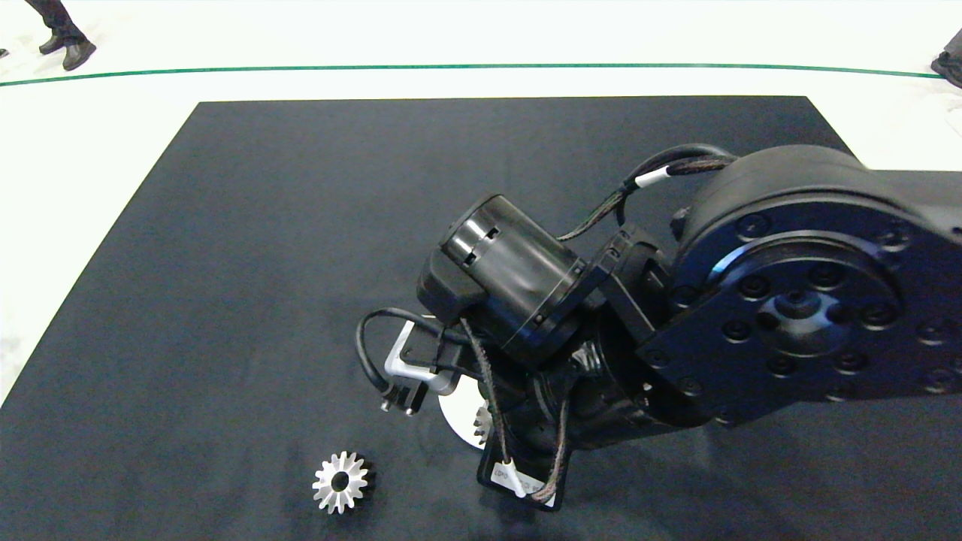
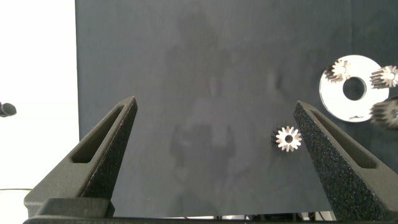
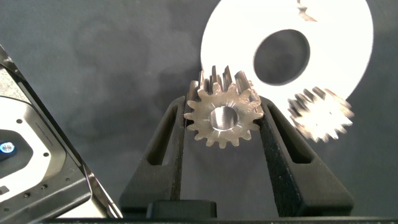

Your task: Remove an incorrectly installed larger gear and replace it with the correct smaller gear

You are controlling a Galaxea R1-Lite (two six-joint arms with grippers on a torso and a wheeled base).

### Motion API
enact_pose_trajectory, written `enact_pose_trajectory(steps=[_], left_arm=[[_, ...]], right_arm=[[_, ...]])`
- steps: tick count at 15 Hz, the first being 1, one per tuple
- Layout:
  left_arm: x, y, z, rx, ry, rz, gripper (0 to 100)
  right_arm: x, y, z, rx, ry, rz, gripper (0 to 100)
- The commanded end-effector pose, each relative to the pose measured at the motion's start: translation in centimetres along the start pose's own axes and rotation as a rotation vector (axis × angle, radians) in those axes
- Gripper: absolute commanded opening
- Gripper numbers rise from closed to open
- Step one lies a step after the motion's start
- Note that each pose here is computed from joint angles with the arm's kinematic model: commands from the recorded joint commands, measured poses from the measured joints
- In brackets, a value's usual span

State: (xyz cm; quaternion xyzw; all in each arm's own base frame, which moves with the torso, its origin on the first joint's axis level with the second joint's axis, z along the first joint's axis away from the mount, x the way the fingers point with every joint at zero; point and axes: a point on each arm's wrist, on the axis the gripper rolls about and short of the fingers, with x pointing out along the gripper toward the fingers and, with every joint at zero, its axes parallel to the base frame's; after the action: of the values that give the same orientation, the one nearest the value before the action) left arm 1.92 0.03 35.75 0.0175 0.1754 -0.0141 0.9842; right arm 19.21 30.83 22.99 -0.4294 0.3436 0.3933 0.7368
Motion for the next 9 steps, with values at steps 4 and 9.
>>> enact_pose_trajectory(steps=[4,9], left_arm=[[-0.14,0.05,0.02,-0.001,-0.002,0.002,100],[-0.19,0.07,0.0,-0.002,-0.003,0.002,100]], right_arm=[[1.46,0.28,0.19,-0.011,0.037,0.009,25],[2.06,0.19,0.17,-0.013,0.068,-0.04,25]])
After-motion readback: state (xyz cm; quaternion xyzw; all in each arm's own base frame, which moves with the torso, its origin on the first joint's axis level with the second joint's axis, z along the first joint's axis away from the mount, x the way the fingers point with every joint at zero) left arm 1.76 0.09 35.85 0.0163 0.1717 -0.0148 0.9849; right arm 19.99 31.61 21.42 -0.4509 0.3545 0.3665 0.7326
